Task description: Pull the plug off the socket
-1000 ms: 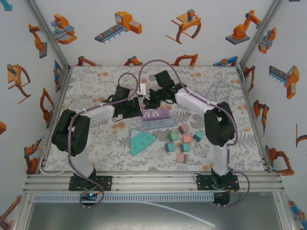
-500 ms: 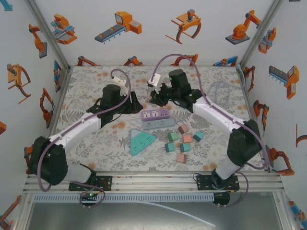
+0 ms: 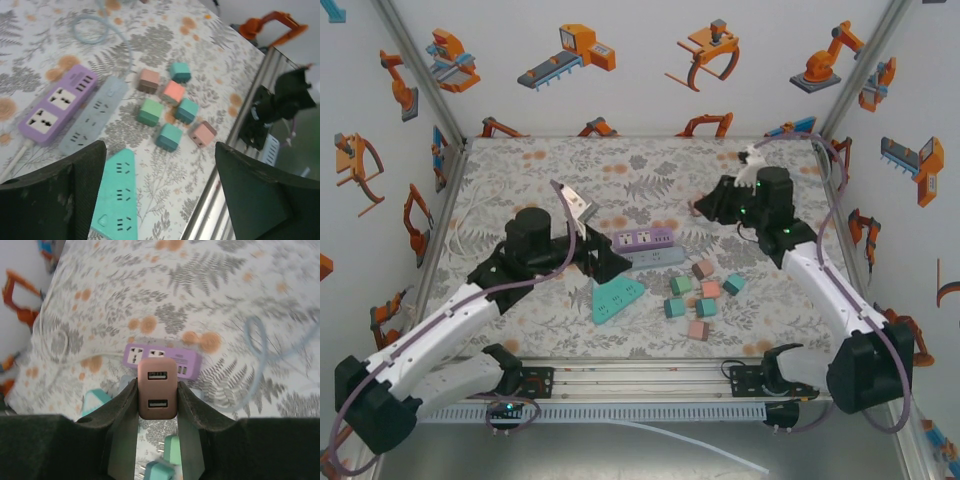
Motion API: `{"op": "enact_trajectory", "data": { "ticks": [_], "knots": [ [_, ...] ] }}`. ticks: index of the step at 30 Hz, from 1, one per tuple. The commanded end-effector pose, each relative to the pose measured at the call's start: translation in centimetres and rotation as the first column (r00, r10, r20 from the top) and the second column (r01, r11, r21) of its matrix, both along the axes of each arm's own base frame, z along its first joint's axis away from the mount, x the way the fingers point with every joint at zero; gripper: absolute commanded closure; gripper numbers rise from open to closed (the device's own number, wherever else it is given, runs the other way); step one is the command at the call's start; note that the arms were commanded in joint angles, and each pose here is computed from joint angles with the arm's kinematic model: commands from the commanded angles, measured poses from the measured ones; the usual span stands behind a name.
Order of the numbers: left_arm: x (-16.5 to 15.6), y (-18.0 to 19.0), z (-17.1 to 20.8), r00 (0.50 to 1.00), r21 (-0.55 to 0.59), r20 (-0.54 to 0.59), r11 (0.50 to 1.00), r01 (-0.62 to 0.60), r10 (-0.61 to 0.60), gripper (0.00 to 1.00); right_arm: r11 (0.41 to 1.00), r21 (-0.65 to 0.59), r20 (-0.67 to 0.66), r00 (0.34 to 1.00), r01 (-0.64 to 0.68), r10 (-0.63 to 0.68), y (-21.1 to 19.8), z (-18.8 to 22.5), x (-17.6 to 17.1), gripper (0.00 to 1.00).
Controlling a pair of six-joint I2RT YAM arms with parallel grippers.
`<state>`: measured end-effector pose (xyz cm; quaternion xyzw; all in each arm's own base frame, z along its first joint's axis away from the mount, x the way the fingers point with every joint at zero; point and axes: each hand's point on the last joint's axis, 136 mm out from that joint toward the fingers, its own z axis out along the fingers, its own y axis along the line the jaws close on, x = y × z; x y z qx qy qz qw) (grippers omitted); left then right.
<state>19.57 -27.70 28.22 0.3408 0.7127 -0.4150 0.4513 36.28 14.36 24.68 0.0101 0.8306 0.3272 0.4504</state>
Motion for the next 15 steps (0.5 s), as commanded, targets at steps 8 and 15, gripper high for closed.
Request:
{"op": "enact_trajectory", "data": {
  "ticks": [8,15],
  "knots": [
    [-6.2,0.0,0.1,0.976,-0.007,0.072,0.979,0.206,-0.205,0.03,0.850,0.244,-0.333,0.864,0.467,-0.379,-9.4,-10.4,-1.1,0.85],
    [-5.8,0.1,-0.5,0.983,-0.009,0.059,0.984,0.177,-0.176,0.03,0.878,0.211,-0.442,0.843,0.430,-0.307,-8.4,-16.2,-0.3,0.82]
  ]
}}
